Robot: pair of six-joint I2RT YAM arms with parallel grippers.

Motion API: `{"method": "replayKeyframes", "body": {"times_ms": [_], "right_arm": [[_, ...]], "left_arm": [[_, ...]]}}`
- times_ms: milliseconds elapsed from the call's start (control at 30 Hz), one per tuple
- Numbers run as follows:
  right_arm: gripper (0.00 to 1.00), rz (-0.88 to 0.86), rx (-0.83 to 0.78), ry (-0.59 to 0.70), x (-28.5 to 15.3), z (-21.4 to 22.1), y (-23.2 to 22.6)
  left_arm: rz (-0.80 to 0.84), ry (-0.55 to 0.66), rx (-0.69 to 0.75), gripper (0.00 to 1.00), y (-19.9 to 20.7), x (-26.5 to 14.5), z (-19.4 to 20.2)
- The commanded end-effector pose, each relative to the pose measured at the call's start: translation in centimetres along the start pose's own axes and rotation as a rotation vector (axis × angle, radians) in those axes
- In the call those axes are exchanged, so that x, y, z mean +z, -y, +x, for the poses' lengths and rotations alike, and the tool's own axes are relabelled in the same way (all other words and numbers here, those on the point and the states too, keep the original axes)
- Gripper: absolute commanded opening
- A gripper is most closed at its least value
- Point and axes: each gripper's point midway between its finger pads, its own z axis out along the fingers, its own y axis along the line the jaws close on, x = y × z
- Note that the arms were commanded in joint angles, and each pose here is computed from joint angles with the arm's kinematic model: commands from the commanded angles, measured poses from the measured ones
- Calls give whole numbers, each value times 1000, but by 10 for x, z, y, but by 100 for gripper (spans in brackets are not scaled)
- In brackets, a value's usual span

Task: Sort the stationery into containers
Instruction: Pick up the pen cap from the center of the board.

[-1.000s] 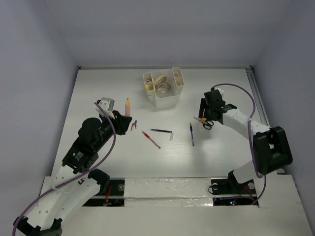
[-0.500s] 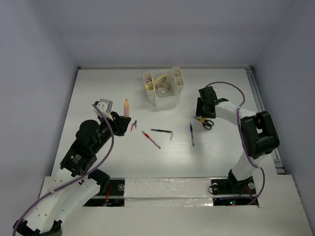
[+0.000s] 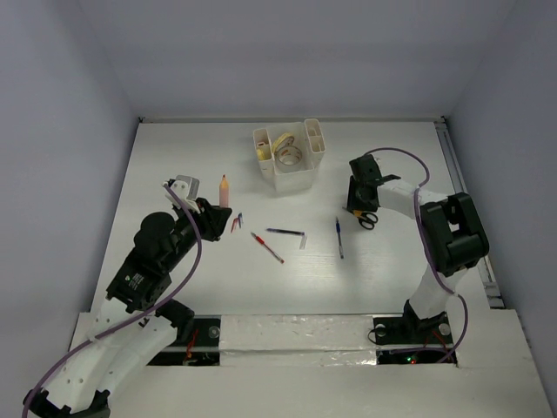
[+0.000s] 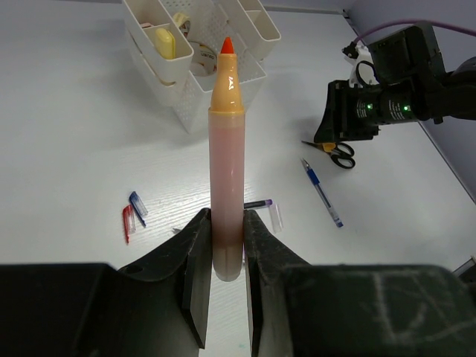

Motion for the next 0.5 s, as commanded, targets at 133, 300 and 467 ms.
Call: {"method": "replayKeyframes", "body": {"times_ms": [133, 300, 467], "right_arm": [[52, -26, 34, 67, 2, -26, -10], [48, -26, 39, 68, 4, -28, -9], [34, -16, 41, 82, 2, -31, -7]], "left_arm": [[17, 20, 6, 0, 3, 2, -4], [17, 22, 3, 0, 3, 2, -5], [11, 13, 2, 0, 2, 4, -3]]}}
